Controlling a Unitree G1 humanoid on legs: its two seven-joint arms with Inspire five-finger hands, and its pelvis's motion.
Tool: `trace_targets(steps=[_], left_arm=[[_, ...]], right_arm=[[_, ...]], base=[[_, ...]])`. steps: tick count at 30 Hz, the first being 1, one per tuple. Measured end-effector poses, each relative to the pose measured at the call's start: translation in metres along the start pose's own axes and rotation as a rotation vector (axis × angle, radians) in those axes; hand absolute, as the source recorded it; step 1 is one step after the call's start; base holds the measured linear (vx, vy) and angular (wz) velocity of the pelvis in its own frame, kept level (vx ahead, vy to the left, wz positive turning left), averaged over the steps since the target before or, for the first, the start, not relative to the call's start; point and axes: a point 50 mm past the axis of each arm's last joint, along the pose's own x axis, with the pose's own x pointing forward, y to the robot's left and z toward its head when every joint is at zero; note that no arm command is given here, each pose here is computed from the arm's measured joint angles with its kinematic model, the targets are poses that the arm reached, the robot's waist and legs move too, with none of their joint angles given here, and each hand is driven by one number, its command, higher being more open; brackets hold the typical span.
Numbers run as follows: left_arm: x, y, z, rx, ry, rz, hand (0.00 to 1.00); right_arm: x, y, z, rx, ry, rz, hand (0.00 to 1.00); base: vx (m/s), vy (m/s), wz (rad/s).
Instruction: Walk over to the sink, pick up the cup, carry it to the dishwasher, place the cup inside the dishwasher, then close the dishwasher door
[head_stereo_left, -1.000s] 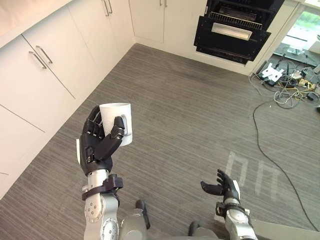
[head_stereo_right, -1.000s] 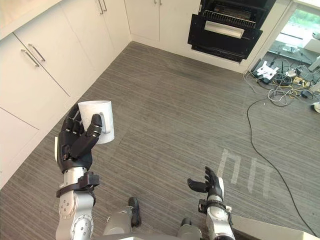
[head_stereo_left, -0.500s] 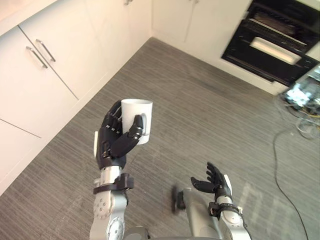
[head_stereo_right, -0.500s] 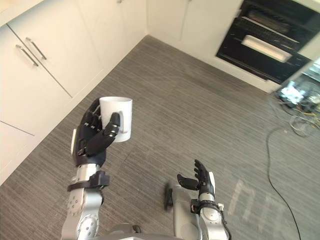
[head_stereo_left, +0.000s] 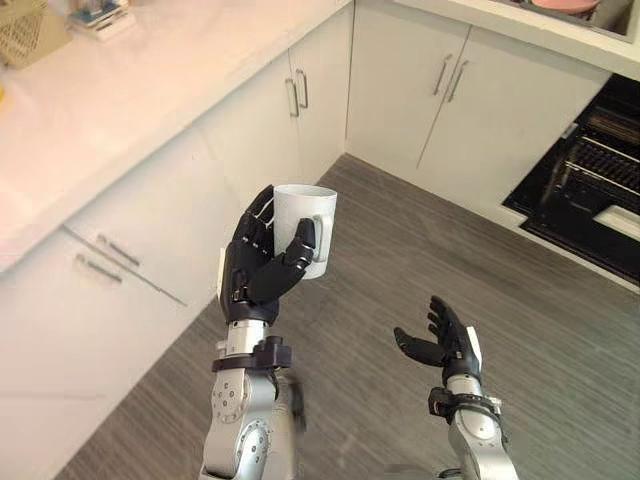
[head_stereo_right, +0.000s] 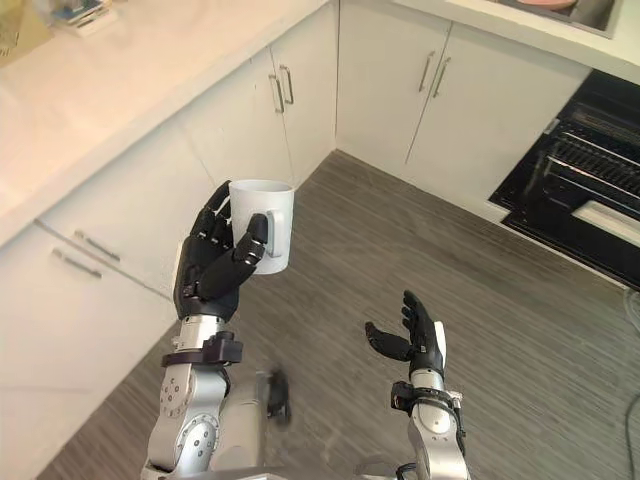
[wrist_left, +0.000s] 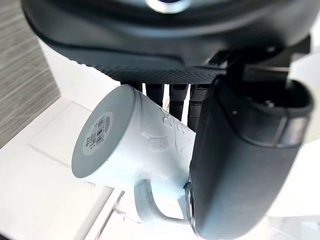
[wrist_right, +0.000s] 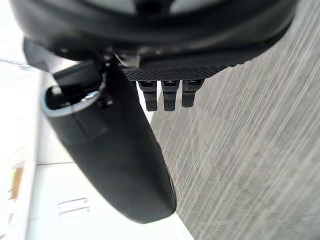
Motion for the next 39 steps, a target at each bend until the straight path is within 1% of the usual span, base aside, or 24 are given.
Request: trace_targets(steps=[6,8,9,11,13,15,18,21,24,28,31,32,36,39], left_arm=[[-0.005,0.005,-0.001,0.045,0.038,-0.011,0.30],[-0.008,-0.002,0.009,0.027,-0.001,-0.034,0.30],[-0.008,-0.010,0.015,0.009,-0.033,-0.067,0.30],[-0.007,-0.013,0.017,0.002,-0.051,-0.085,0.30],[-0.005,-0.008,0.016,0.015,-0.052,-0.070,0.30],[-0.002,0.010,0.004,0.058,-0.004,-0.001,0.30],[-0.004,0.021,-0.017,0.068,0.083,0.084,0.30],[-0.009,0.018,-0.032,0.042,0.151,0.108,0.30],[-0.010,0.008,-0.032,0.035,0.150,0.050,0.30],[-0.008,0.011,-0.029,0.041,0.128,0.058,0.30],[-0.007,0.012,-0.026,0.040,0.113,0.068,0.30],[-0.006,0.016,-0.024,0.061,0.110,0.067,0.30],[-0.006,0.021,-0.015,0.085,0.083,0.099,0.30],[-0.009,0.022,-0.016,0.115,0.103,0.069,0.30]], right_arm=[[-0.003,0.025,0.010,0.086,-0.037,0.048,0.90],[-0.004,0.034,0.018,0.093,-0.070,0.081,0.90],[-0.006,0.036,0.021,0.100,-0.085,0.084,0.90],[-0.006,0.037,0.023,0.098,-0.095,0.080,0.90],[-0.002,0.038,0.027,0.094,-0.106,0.078,0.90],[0.008,0.040,0.030,0.068,-0.107,0.083,0.90],[0.014,0.031,0.034,0.006,-0.123,0.082,0.90],[0.010,0.029,0.032,0.014,-0.122,0.075,0.90],[0.008,0.026,0.047,0.035,-0.204,0.059,0.90],[0.015,0.030,0.063,0.039,-0.263,0.071,0.90],[0.018,0.022,0.063,0.007,-0.266,0.057,0.90],[0.017,0.025,0.060,0.025,-0.248,0.048,0.90],[0.012,0.036,0.075,0.081,-0.310,0.068,0.90],[0.005,0.048,0.092,0.146,-0.380,0.104,0.90]], base=[[0.60,0.274,-0.89],[0.40,0.111,-1.24],[0.44,0.044,-0.95],[0.41,0.011,-0.62],[0.41,0.003,-0.46],[0.64,0.002,-0.44],[0.54,-0.013,-0.53],[0.57,-0.009,-0.74],[0.48,0.130,-0.81],[0.36,0.286,-0.90],[0.34,0.449,-0.50],[0.40,0.447,-0.35],[0.26,0.257,-0.44],[0.27,0.246,-0.82]])
